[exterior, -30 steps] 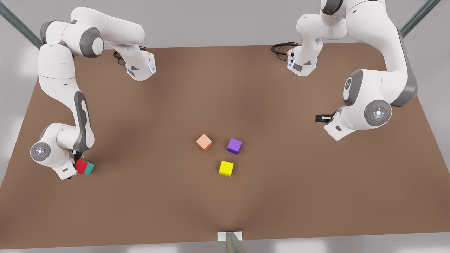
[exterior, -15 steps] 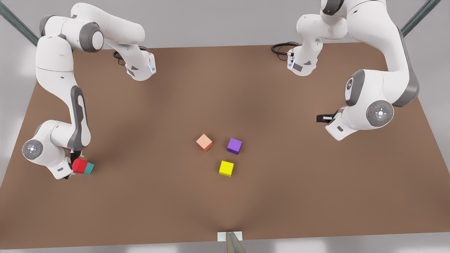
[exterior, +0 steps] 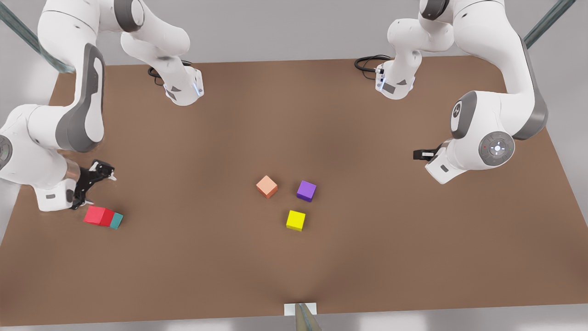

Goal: Pick up red wooden cube and pass to hand red wooden cube and place in blue wooden cube

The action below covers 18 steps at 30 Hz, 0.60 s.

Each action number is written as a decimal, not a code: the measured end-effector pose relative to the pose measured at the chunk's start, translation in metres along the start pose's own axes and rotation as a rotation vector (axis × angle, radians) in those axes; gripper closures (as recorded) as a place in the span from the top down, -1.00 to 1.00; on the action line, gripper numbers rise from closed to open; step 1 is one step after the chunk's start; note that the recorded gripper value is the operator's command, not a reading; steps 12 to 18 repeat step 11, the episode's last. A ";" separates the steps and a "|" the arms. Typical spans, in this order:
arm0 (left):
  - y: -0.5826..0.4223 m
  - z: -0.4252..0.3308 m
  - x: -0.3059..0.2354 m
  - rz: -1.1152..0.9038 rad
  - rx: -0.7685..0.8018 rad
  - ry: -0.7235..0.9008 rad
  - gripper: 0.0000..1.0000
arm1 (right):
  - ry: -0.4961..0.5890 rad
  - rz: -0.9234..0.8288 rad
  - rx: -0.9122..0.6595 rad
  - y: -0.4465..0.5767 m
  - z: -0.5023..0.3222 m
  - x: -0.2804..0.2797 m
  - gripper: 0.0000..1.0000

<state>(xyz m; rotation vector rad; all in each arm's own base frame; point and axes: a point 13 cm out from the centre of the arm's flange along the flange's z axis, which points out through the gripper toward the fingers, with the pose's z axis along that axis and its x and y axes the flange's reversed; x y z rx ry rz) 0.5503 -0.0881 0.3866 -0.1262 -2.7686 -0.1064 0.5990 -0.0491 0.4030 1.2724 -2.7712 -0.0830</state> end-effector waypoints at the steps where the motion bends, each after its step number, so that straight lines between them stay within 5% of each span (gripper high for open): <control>1: 0.000 0.000 0.000 0.000 0.000 0.000 1.00 | 0.007 0.050 -0.013 0.015 -0.005 0.011 1.00; 11: 0.000 0.001 0.004 0.001 -0.001 0.015 1.00 | 0.029 0.433 -0.050 0.047 -0.027 0.013 1.00; 18: 0.000 0.001 0.004 0.001 -0.001 0.015 1.00 | 0.029 0.433 -0.050 0.047 -0.027 0.013 1.00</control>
